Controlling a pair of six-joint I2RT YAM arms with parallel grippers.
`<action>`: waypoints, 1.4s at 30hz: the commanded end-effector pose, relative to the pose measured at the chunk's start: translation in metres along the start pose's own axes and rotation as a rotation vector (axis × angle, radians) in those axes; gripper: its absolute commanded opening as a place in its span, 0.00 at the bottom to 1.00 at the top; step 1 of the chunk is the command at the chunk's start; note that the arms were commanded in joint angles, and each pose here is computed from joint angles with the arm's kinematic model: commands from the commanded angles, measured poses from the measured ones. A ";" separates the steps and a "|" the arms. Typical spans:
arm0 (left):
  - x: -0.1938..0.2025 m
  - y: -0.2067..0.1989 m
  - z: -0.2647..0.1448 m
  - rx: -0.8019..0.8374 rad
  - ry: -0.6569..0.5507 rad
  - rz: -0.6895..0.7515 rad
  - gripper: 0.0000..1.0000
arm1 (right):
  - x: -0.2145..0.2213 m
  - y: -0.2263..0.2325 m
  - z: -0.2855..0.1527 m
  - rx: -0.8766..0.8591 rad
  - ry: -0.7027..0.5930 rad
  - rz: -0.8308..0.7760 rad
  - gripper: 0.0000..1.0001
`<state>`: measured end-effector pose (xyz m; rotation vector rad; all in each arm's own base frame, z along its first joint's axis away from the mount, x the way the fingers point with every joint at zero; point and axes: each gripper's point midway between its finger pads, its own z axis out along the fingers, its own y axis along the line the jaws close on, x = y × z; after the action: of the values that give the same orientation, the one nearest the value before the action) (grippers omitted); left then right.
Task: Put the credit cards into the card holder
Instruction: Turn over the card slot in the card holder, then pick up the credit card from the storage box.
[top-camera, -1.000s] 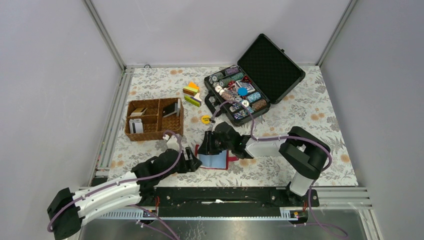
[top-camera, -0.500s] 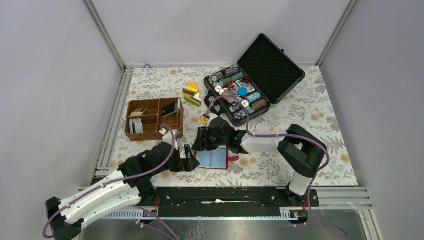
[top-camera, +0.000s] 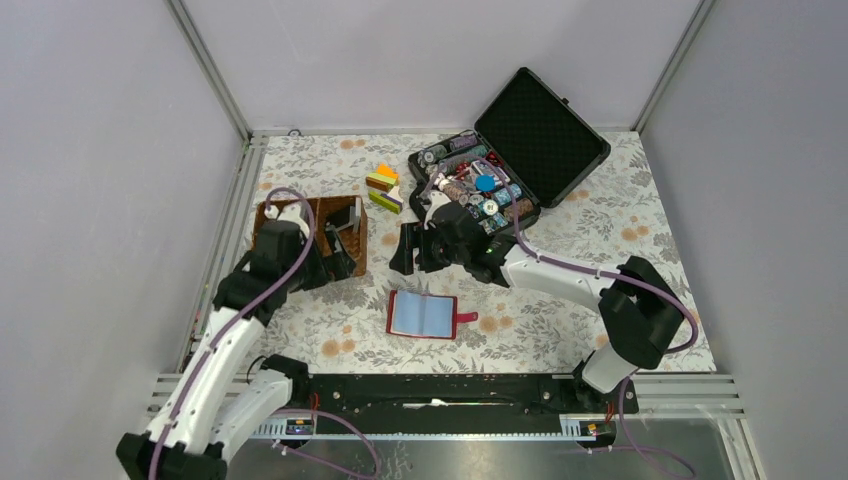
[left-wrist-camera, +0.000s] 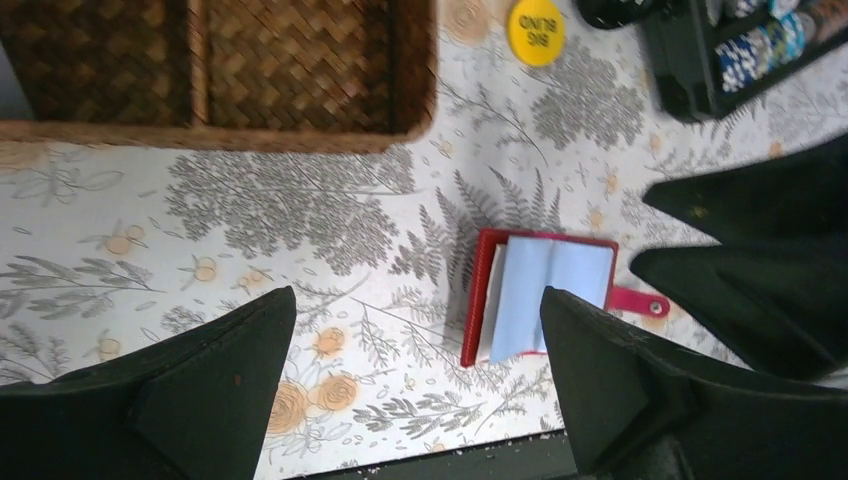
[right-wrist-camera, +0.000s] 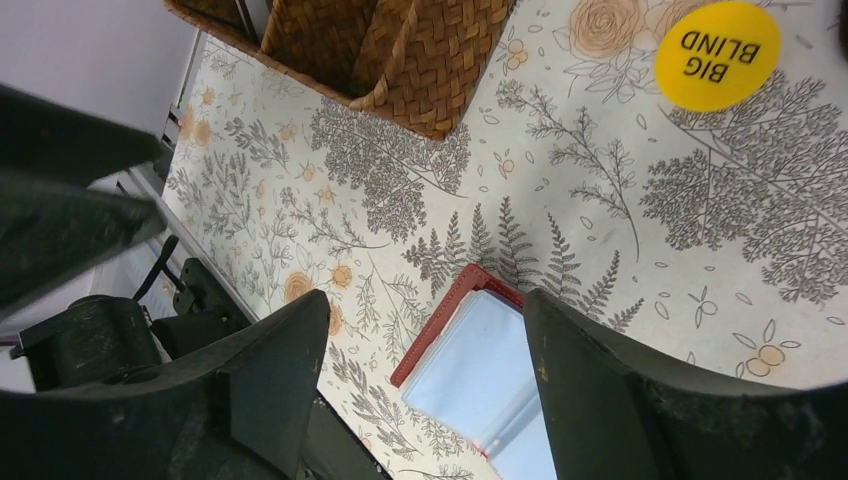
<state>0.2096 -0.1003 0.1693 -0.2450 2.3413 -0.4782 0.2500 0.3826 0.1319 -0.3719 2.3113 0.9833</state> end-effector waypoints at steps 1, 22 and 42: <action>-0.043 -0.014 0.005 0.069 -0.022 0.037 0.99 | -0.026 0.002 -0.011 0.035 -0.044 -0.060 0.79; -0.161 -0.039 0.154 0.086 0.016 -0.045 0.77 | -0.046 -0.023 -0.055 0.115 -0.082 -0.047 0.82; -0.133 -0.023 0.200 0.062 0.129 -0.057 0.70 | -0.031 -0.032 -0.056 0.114 -0.041 -0.026 0.81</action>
<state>0.4274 -0.1269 0.1042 -0.3132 2.5349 -0.5466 0.2632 0.3201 0.1589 -0.3278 2.3262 0.8184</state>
